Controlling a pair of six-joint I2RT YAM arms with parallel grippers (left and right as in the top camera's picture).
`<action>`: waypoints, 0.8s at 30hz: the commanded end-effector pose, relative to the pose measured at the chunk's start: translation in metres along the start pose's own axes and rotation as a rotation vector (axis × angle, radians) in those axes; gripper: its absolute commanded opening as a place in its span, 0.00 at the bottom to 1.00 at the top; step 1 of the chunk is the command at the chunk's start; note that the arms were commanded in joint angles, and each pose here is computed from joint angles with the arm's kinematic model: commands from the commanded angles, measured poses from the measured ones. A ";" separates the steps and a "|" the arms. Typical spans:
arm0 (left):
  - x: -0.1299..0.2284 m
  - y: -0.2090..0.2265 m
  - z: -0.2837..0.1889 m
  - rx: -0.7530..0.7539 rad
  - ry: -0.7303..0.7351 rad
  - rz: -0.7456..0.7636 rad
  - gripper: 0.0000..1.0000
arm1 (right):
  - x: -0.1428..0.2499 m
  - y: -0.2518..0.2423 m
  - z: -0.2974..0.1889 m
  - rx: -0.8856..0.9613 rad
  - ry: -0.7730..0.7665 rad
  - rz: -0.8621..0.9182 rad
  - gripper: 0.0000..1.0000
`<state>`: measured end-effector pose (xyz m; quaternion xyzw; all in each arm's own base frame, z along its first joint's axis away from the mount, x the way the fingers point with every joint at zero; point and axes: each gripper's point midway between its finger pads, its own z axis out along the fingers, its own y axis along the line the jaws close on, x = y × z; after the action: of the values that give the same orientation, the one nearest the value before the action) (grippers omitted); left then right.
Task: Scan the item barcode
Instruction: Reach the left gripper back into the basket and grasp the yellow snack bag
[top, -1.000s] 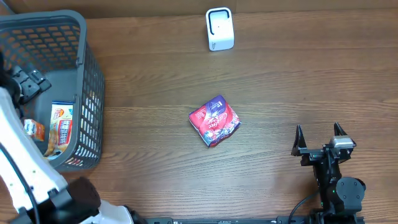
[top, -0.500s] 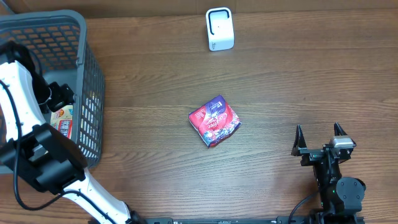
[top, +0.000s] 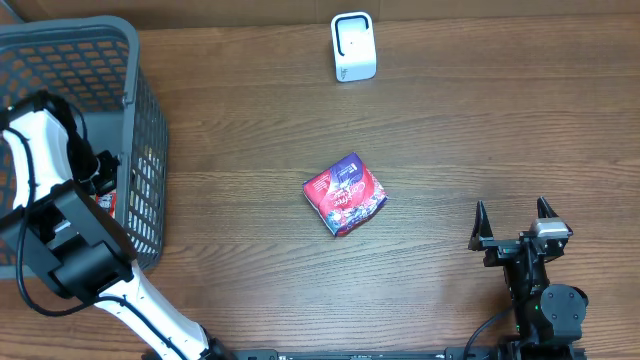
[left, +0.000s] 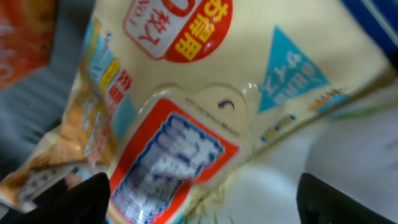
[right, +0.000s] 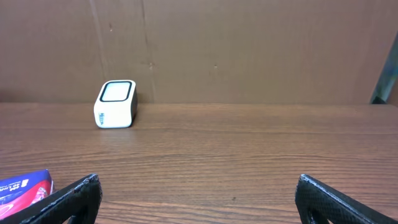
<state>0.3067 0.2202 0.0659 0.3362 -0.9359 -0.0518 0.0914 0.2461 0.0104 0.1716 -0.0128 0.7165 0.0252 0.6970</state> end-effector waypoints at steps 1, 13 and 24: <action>0.004 0.007 0.019 -0.031 0.034 0.002 0.87 | 0.002 -0.001 0.000 0.004 -0.002 -0.004 1.00; 0.018 0.002 0.064 -0.035 0.066 0.008 0.32 | 0.002 -0.001 0.000 0.004 -0.002 -0.004 1.00; 0.005 0.001 0.006 0.015 0.035 0.002 0.04 | 0.002 -0.001 0.000 0.004 -0.002 -0.004 1.00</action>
<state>0.2857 0.2213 0.0490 0.3296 -0.9339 -0.0716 0.1184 0.2461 0.0105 0.1715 -0.0129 0.7167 0.0253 0.6968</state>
